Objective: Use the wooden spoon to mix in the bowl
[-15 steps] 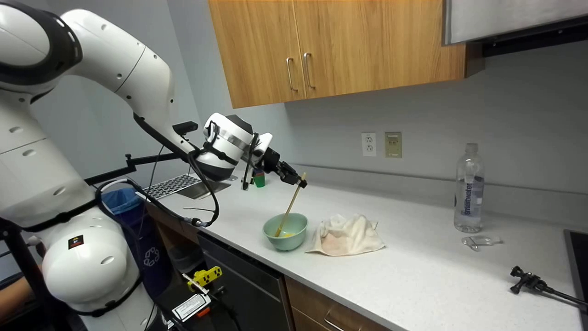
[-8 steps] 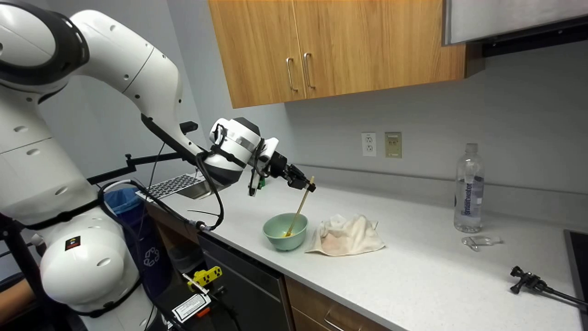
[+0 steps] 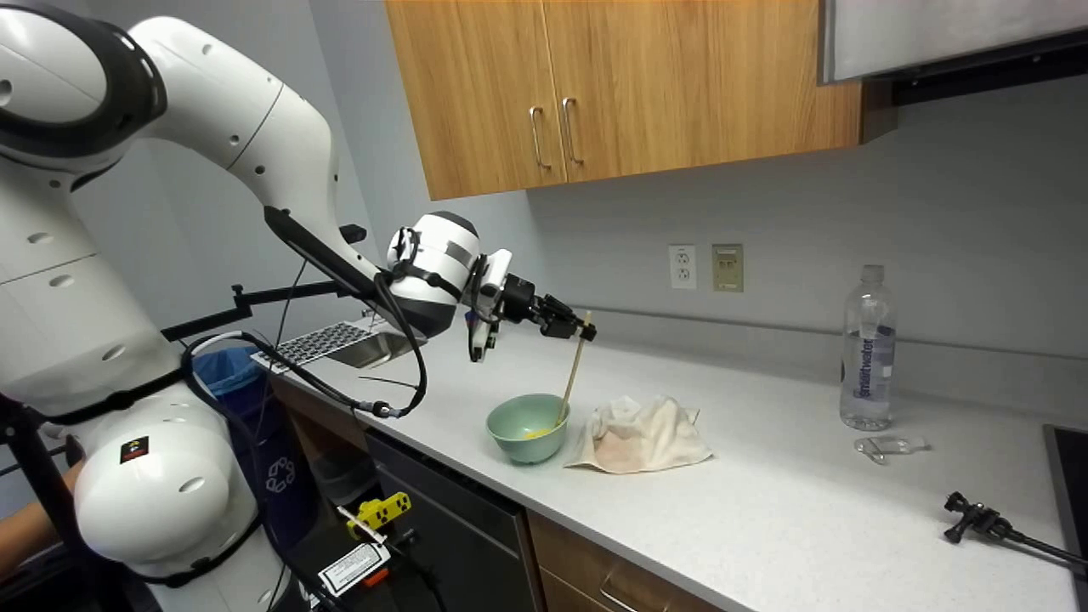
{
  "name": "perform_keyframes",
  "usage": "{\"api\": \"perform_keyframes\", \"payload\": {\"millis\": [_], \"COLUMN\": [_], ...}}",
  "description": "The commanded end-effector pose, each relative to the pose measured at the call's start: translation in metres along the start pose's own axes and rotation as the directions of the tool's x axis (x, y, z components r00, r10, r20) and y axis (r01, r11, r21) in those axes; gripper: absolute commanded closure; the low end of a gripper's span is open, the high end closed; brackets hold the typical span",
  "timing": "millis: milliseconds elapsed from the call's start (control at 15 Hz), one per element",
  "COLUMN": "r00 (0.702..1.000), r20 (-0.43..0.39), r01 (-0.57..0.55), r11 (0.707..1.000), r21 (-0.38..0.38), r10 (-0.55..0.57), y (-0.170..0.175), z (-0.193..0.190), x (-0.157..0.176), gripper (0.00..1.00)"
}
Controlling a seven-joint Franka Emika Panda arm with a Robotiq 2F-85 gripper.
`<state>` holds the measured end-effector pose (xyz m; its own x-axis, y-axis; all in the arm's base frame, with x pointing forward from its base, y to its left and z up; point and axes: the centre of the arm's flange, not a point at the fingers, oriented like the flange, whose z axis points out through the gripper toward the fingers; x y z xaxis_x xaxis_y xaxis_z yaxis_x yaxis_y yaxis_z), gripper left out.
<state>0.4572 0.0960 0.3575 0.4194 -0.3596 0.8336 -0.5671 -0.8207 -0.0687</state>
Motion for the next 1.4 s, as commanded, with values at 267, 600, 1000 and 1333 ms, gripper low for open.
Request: {"api": "perform_keyframes", "payload": {"millis": [267, 600, 1000, 1333], "r00": [1.000, 0.995, 0.985, 0.981], "r20": [-0.013, 0.079, 0.167, 0.192], "r01": [0.009, 0.059, 0.041, 0.034], "r11": [1.000, 0.998, 0.998, 0.999], "r21": [0.018, 0.023, 0.052, 0.036], "r10": [-0.009, -0.060, -0.049, -0.040], "y": [-0.016, -0.021, -0.024, -0.023], "z": [-0.027, -0.043, -0.035, -0.017], "x": [0.015, 0.018, 0.000, -0.018], "gripper": [0.96, 0.96, 0.96, 0.96]}}
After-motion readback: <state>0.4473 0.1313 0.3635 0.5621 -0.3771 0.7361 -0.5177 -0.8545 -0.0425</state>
